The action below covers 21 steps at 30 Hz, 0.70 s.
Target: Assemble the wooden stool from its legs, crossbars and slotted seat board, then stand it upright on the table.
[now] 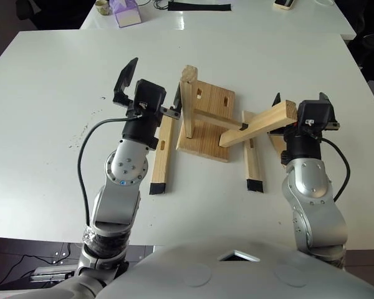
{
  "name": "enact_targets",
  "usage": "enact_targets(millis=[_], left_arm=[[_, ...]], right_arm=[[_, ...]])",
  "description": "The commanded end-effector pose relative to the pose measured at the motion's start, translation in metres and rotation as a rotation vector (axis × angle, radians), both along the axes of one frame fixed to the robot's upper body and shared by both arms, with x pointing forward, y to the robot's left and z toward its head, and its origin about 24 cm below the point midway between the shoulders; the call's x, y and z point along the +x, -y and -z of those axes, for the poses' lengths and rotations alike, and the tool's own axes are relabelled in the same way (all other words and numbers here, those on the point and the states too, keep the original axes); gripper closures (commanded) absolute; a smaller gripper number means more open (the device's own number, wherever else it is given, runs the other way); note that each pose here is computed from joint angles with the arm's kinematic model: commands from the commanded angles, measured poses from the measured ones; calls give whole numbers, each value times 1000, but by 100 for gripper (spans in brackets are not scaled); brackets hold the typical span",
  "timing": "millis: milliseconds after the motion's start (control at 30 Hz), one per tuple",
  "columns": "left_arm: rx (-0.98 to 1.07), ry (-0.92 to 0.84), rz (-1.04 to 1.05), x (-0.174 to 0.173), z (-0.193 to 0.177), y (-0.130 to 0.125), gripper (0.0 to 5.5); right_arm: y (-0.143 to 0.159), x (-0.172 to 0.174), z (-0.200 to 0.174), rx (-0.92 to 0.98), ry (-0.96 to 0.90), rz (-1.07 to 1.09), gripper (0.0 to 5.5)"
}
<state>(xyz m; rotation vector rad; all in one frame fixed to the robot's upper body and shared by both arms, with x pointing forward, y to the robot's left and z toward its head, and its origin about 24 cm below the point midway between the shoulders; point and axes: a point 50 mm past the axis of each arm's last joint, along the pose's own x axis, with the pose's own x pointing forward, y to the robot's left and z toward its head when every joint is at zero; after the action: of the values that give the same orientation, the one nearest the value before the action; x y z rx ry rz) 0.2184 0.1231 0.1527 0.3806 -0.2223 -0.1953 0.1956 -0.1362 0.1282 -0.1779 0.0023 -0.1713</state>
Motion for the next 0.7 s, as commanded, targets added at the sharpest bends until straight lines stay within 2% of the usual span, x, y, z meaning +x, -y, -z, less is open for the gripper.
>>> enact_targets(millis=[33,200,300,533,700], left_arm=[[-29,-114,123,-12,18,10,43],[-25,-206,-37,3,38,-31,43],[-33,-192,-70,14,37,-44,43],[-57,-174,-46,21,49,-50,43],[-47,-256,-43,21,80,-52,43]], right_arm=[[-14,9,5,39,-31,-135,105],[-2,15,2,29,-3,-110,105],[11,14,4,13,2,-103,105],[53,32,25,-73,-32,-76,105],[54,49,52,-76,-102,-158,105]])
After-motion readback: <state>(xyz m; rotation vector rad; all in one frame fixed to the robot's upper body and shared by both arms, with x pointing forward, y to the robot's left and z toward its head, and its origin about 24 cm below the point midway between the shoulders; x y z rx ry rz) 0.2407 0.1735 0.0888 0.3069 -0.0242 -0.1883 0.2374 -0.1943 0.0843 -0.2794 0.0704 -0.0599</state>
